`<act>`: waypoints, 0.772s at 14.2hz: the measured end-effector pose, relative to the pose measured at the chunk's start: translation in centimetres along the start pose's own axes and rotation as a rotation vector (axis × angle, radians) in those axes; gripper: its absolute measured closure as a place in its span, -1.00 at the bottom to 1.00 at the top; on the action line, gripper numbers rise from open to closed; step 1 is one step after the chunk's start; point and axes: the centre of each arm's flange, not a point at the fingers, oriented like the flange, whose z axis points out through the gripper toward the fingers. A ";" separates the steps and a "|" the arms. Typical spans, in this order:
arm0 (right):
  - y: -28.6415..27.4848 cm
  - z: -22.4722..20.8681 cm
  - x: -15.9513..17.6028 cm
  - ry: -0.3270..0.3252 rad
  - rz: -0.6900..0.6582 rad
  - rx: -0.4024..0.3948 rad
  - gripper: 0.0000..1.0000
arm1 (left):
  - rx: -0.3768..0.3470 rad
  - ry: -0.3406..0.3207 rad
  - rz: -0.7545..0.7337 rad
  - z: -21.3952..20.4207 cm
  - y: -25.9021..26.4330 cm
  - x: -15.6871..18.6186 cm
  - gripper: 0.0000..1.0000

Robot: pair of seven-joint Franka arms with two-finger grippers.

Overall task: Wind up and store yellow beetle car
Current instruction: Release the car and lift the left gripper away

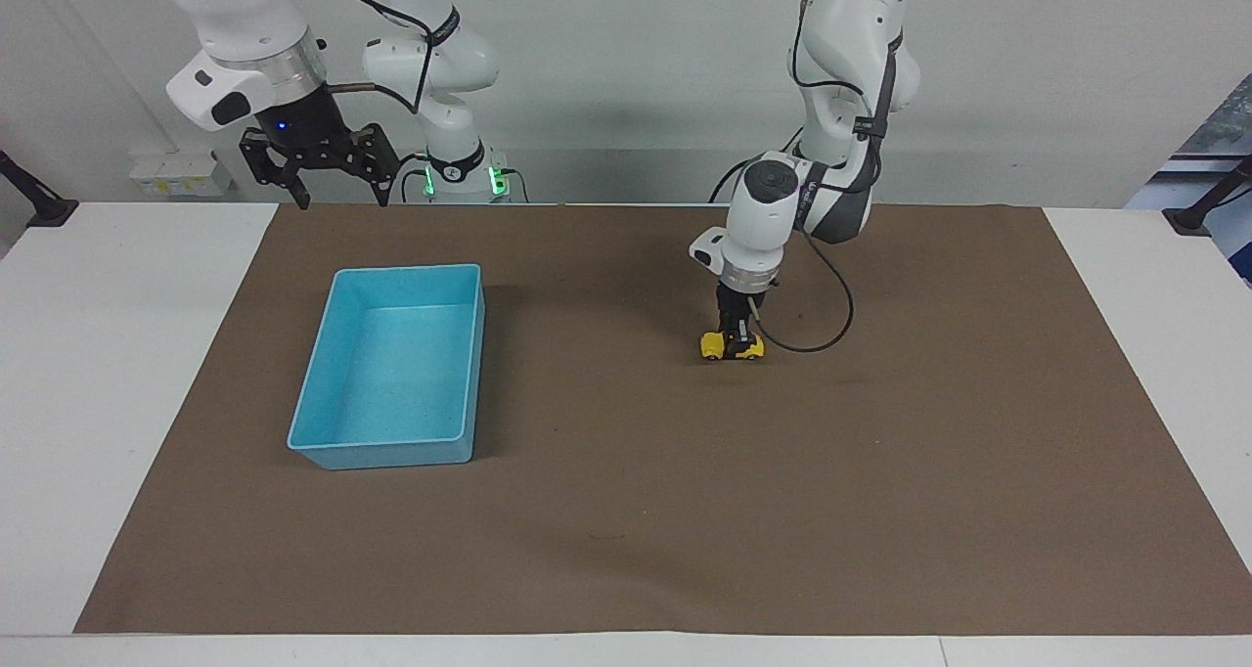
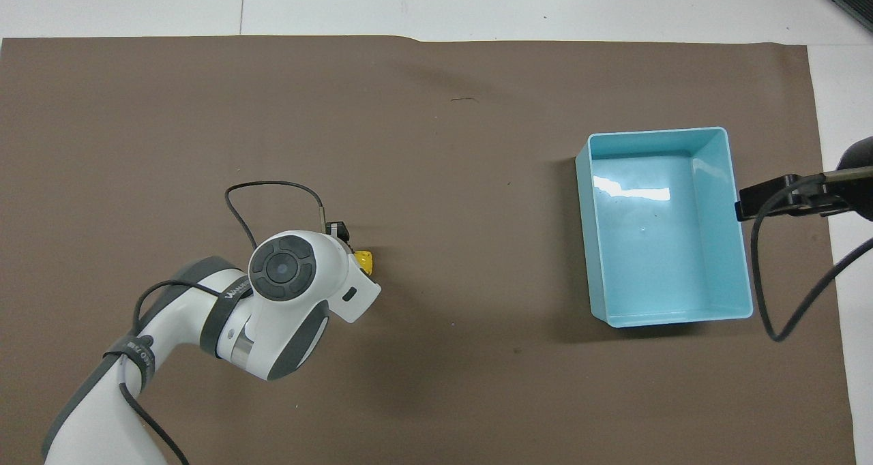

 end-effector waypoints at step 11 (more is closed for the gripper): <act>0.0 0.0 0.0 0.000 0.000 0.000 -1.00 | -0.061 -0.035 0.024 -0.1 -1.9 -5.8 0.11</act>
